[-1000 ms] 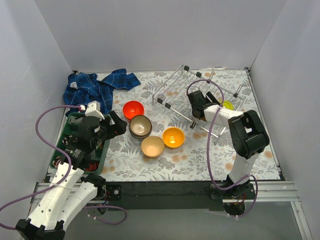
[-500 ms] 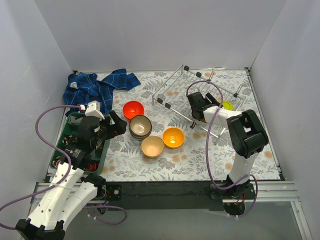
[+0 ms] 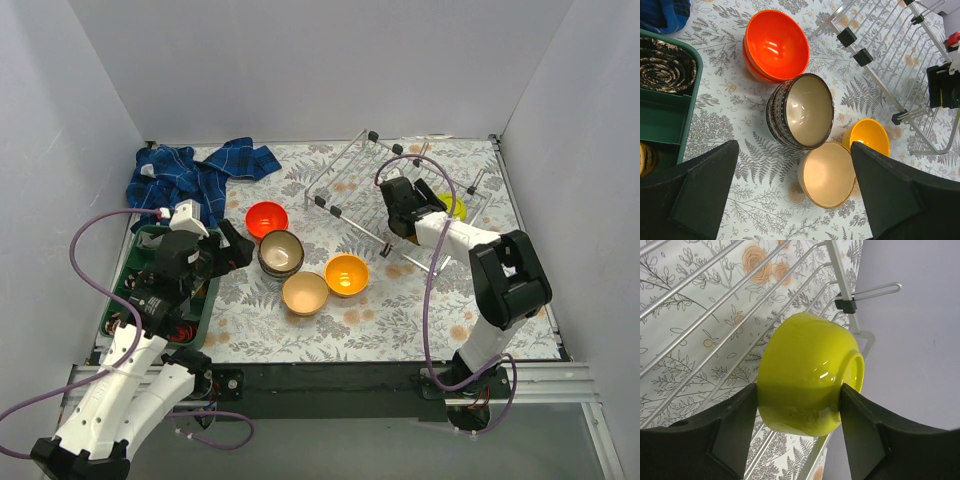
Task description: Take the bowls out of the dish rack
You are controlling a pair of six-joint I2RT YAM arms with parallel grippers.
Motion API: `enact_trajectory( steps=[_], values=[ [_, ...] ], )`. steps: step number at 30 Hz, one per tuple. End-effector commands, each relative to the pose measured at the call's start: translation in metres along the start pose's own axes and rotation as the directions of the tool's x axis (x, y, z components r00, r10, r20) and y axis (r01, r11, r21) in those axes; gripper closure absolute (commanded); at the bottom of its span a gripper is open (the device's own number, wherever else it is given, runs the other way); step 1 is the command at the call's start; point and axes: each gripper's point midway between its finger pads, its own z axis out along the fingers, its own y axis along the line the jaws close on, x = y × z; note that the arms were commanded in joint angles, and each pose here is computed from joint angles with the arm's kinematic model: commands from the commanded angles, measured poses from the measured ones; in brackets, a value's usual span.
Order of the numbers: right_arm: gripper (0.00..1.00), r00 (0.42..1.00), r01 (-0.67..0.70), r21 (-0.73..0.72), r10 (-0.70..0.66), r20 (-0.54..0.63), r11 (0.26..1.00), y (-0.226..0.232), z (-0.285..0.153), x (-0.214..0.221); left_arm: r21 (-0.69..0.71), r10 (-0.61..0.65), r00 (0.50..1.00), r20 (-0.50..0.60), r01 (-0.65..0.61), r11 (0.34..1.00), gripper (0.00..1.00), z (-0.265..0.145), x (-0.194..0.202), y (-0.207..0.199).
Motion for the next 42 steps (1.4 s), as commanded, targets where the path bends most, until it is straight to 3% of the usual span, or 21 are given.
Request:
enact_trajectory(
  steps=[1,10,17,29,42],
  values=[
    [0.67,0.988,-0.125,0.006,0.124,0.087,0.992,-0.027,-0.022,-0.019,0.050,0.009,0.999,0.032,-0.011,0.999,0.05,-0.003,-0.014,-0.013],
    [0.69,0.926,-0.308,-0.186,0.338,0.165,0.933,-0.036,-0.059,-0.047,0.147,0.021,1.000,-0.016,-0.019,0.989,0.04,0.003,-0.001,-0.028],
    [0.70,0.806,-0.419,-0.425,0.544,0.232,0.802,-0.046,-0.109,-0.084,0.231,0.033,0.998,-0.047,-0.021,0.973,0.02,0.010,0.004,-0.044],
    [0.69,0.656,-0.336,-0.752,0.713,0.245,0.568,-0.049,-0.191,-0.128,0.293,0.023,0.996,-0.092,0.005,0.956,0.02,0.024,0.001,-0.066],
    [0.69,0.570,-0.141,-0.972,0.818,0.074,0.186,-0.023,-0.270,-0.152,0.382,-0.018,0.998,-0.066,0.042,0.923,0.02,0.044,-0.020,-0.096]
  ],
)
